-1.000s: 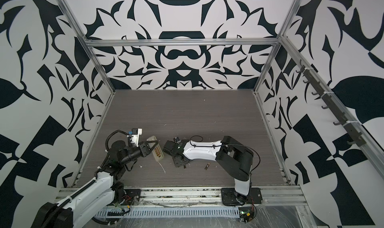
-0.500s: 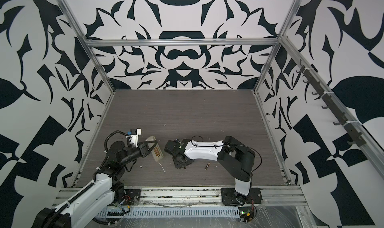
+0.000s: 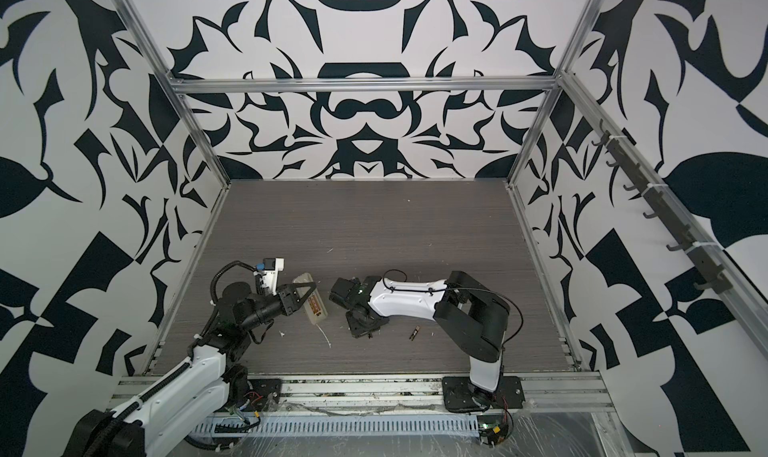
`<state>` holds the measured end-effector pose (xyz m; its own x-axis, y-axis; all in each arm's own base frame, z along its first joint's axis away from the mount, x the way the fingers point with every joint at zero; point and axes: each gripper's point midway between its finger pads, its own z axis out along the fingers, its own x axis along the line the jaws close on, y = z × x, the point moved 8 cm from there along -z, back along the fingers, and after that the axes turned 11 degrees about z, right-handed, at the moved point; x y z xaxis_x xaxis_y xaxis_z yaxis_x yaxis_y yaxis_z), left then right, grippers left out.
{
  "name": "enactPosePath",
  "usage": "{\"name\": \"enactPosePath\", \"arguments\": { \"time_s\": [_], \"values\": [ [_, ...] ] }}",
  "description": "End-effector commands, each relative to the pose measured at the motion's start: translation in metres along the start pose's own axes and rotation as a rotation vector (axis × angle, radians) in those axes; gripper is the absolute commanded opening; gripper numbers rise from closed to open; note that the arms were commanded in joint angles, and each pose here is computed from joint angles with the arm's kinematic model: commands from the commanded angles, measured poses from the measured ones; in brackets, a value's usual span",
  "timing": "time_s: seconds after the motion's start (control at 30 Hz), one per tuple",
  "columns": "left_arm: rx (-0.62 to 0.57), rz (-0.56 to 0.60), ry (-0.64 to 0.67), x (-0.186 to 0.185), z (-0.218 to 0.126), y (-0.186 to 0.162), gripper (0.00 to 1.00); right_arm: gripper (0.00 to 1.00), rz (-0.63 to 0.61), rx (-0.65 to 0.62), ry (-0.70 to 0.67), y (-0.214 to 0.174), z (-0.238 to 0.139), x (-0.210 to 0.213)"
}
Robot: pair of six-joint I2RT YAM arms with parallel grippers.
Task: Load the batteries into the remote control
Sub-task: 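Lift the battery and swing the right gripper toward the remote held by the left gripper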
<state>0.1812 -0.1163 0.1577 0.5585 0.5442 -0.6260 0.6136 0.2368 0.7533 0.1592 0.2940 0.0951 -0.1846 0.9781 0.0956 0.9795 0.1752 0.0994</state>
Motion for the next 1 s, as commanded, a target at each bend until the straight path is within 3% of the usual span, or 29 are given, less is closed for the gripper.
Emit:
{"name": "enactPosePath", "arguments": {
  "time_s": [0.0, 0.17, 0.53, 0.8, 0.97],
  "values": [
    [-0.021, 0.019, -0.080, -0.010, 0.000, 0.005, 0.00, 0.04, 0.004, 0.015, -0.017, -0.004, 0.001, -0.008],
    [-0.013, 0.010, -0.117, -0.015, 0.001, 0.009, 0.00, 0.00, -0.069, -0.151, 0.130, 0.003, -0.028, -0.003],
    [0.021, -0.046, -0.105, -0.018, 0.004, 0.016, 0.00, 0.00, -0.274, -0.640, 0.544, 0.025, -0.136, 0.022],
    [0.041, -0.080, -0.117, -0.019, 0.010, 0.023, 0.00, 0.00, -0.365, -0.822, 0.730, 0.039, -0.156, 0.049],
    [0.039, -0.093, -0.111, -0.021, 0.011, 0.029, 0.00, 0.00, -0.390, -0.838, 0.768, 0.031, -0.152, 0.056]
  ]
}}
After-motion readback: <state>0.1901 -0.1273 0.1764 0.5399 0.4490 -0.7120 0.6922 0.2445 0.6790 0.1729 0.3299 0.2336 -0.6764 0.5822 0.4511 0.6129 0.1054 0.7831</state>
